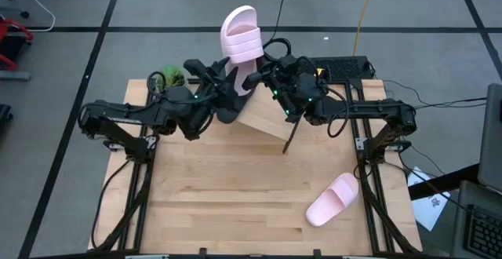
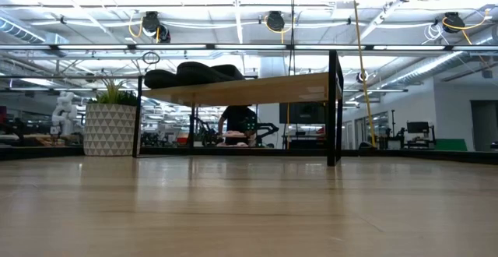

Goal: Pick and place slides into the shelf
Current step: Put the left pink slipper on the shelf

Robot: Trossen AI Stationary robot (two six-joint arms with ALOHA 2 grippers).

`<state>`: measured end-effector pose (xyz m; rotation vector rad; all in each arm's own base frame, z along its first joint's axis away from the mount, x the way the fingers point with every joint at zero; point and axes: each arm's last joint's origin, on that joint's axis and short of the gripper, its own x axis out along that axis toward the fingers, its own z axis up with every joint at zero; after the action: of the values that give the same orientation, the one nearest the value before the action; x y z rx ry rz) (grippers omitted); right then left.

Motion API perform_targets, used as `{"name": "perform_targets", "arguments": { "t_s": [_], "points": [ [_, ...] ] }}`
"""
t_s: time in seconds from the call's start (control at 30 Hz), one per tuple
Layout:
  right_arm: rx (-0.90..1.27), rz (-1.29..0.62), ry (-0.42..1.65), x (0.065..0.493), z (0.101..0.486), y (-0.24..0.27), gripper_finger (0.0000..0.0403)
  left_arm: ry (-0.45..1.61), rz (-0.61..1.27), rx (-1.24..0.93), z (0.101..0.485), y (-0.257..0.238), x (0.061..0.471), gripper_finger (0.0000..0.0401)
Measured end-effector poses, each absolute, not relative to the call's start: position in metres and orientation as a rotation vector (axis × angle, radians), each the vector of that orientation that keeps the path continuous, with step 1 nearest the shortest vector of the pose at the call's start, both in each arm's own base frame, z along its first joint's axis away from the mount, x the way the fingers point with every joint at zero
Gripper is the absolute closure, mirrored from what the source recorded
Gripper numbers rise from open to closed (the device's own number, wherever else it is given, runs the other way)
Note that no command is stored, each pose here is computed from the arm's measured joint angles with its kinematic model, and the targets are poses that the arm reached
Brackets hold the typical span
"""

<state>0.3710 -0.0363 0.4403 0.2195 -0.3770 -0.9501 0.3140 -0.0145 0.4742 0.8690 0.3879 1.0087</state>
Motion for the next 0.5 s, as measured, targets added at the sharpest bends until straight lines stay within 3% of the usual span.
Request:
{"name": "perform_targets", "arguments": {
  "t_s": [0.5],
  "points": [
    [0.201, -0.898, -0.342, 0.3718, 0.4388, -0.0343, 0.0401, 0.406, 1.034, 0.916, 0.4793, -0.0067, 0.3113, 0.0226]
  ]
}}
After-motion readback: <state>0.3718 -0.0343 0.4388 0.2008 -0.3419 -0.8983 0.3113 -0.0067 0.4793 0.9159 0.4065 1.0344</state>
